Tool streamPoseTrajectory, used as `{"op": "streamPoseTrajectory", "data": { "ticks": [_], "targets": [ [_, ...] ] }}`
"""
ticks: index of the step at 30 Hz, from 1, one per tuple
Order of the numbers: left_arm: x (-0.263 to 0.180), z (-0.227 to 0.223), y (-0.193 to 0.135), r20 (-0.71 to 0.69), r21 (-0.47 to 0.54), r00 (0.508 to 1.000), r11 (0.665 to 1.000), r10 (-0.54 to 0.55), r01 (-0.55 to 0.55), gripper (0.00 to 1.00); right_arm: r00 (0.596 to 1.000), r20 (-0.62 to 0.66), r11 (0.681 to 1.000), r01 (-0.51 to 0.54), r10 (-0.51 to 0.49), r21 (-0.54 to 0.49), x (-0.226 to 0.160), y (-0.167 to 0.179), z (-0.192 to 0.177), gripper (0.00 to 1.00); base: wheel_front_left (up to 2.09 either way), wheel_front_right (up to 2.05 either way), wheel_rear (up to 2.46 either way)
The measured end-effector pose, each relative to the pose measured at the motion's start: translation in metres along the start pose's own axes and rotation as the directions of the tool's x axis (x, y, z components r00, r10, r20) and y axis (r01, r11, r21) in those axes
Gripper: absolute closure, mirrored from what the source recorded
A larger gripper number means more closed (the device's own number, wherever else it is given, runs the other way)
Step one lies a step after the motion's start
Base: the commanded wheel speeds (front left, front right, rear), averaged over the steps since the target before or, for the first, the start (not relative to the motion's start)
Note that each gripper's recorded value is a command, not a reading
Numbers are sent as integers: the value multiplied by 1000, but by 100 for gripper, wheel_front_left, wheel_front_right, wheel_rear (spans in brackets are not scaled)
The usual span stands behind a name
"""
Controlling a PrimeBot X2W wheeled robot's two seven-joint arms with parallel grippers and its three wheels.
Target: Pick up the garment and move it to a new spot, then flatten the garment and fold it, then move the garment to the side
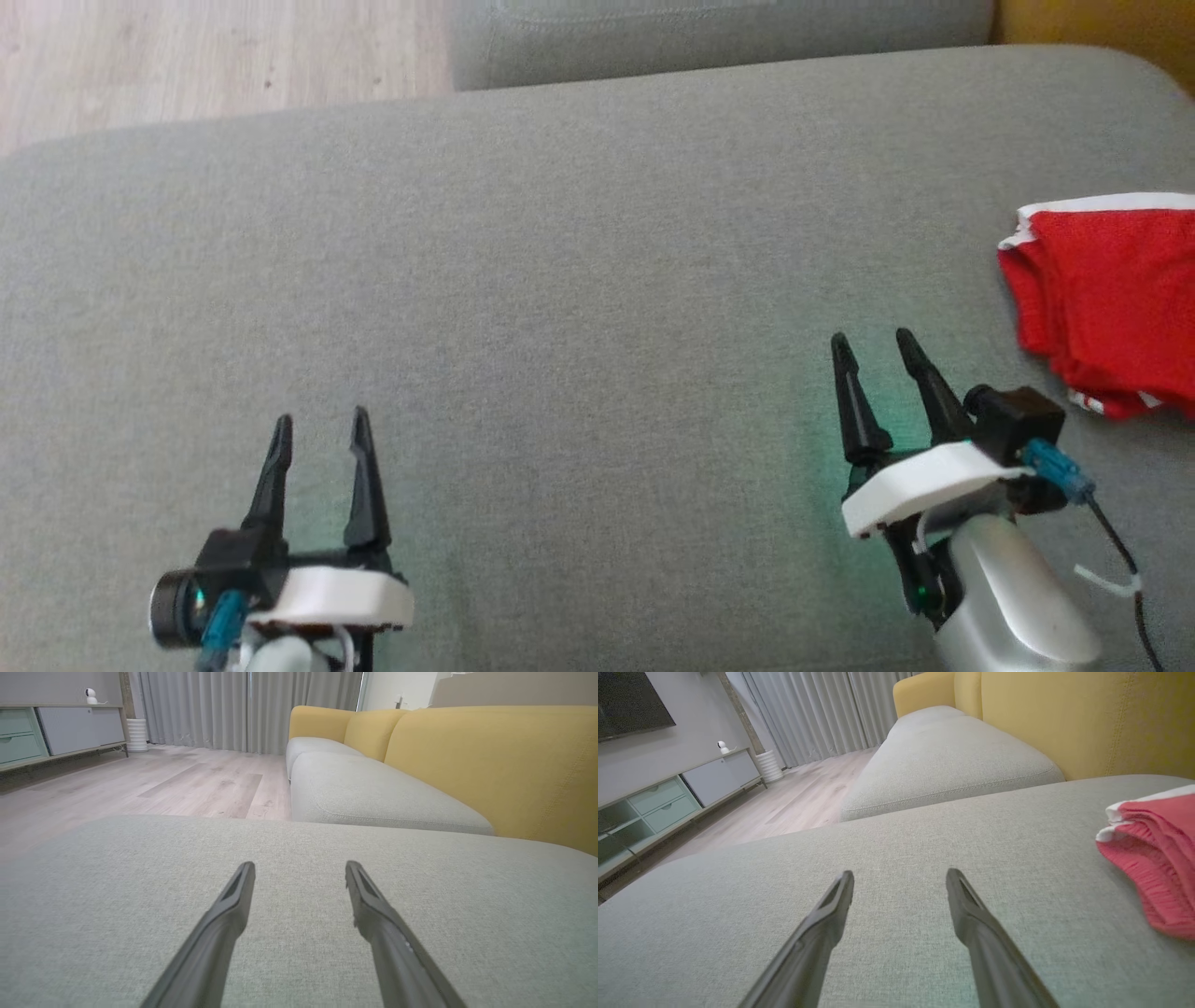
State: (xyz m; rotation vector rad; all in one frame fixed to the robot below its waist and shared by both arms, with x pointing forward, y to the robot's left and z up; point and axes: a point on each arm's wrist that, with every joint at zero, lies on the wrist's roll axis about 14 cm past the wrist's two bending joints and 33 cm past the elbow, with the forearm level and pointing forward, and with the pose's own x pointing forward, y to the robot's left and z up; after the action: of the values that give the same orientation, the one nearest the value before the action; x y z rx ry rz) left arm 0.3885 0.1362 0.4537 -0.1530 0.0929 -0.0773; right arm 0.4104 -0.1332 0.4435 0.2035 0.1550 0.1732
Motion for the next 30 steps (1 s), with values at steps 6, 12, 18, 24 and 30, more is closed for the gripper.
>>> {"op": "streamPoseTrajectory", "data": {
  "ticks": [6,12,18,24,30],
  "targets": [
    [-10,0,6,1,3,1000,1000,24,-24,0,1000,20,1000,2,-3,8,-10,1,6,0,0,0,0],
    [-17,1,11,2,-31,999,999,42,-42,0,998,59,1000,19,-20,17,-15,-3,18,0,0,0,0],
    [-22,0,13,0,-37,999,998,46,-46,0,996,82,999,22,-24,28,-17,-4,25,0,0,0,0],
    [-26,-16,13,-49,-59,998,997,43,-46,100,999,27,999,36,-37,32,-25,-7,6,100,0,0,0],
    [-38,-37,19,-126,-96,990,992,65,-78,100,995,-66,993,81,-75,86,-44,-14,-27,100,0,0,0]
  ]
}}
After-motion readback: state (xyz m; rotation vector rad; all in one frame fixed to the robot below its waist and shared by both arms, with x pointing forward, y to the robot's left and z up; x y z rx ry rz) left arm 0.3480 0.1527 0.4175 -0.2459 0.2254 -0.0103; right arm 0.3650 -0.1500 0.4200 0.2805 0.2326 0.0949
